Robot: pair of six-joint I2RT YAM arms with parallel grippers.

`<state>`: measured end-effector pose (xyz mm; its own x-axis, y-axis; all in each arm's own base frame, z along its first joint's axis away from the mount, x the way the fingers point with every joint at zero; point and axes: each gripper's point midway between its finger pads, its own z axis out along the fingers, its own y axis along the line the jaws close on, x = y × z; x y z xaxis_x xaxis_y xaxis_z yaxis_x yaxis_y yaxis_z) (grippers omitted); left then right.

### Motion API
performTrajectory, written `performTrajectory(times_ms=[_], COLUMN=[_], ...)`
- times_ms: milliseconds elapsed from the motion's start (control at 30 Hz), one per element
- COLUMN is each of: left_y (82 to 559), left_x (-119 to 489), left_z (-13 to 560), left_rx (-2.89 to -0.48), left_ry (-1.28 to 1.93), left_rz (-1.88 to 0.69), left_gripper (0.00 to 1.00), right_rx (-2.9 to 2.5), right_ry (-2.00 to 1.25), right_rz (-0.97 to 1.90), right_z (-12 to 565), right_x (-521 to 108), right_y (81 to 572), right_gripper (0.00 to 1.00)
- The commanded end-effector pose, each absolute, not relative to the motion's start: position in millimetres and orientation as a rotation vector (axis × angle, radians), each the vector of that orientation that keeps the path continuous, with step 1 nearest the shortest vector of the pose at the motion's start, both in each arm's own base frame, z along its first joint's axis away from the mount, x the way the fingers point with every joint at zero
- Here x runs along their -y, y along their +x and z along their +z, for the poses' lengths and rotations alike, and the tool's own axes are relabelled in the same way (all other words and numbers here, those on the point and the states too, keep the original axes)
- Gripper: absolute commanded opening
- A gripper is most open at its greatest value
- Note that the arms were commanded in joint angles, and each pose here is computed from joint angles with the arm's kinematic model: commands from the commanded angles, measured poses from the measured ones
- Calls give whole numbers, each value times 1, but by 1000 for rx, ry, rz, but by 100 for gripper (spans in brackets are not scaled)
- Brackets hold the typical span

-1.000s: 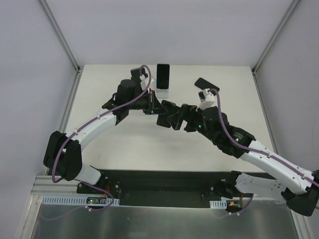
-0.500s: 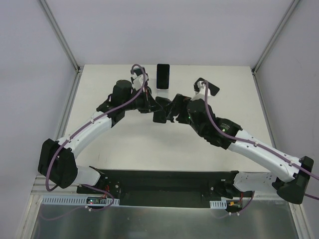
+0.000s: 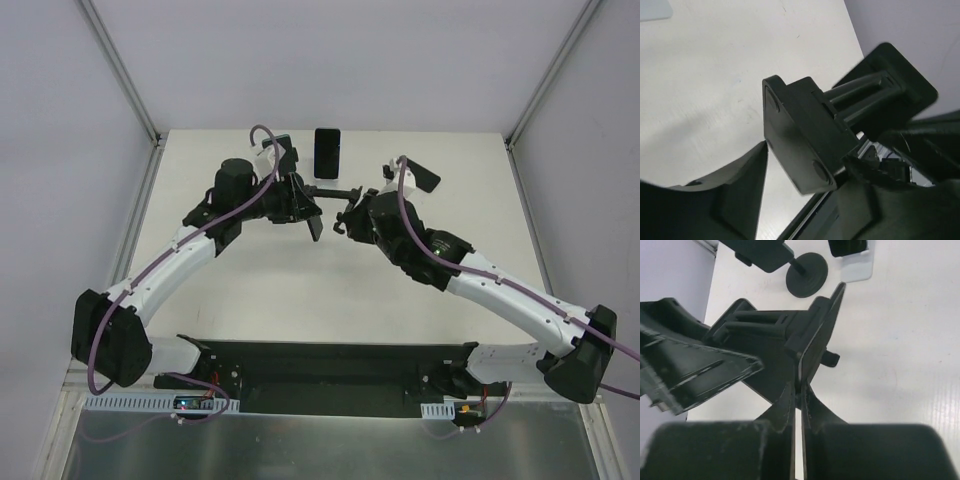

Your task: Place the phone on the phone stand

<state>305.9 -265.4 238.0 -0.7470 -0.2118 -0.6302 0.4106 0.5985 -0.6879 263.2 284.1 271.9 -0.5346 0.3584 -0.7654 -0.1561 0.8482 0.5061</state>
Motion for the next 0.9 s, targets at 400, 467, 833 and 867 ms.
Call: performTrajectory(times_ms=[400, 467, 833, 867], left_y=[336, 334, 289, 289], left_x=[192, 206, 296, 297], left_z=[314, 307, 273, 270], left_rx=[-1872, -1909, -1934, -1943], left_ry=[86, 138, 387, 387], left_rz=[-1113, -1209, -1233, -1229], left_gripper=[70, 68, 80, 80], right_rx=[-1923, -1932, -1973, -1941], right_ry=[68, 106, 283, 313], right_rz=[555, 516, 537, 502], right_z=[297, 295, 284, 289], right_x=[-214, -208, -221, -217], right_y=[326, 330, 301, 301], right_gripper=[1, 1, 1, 1])
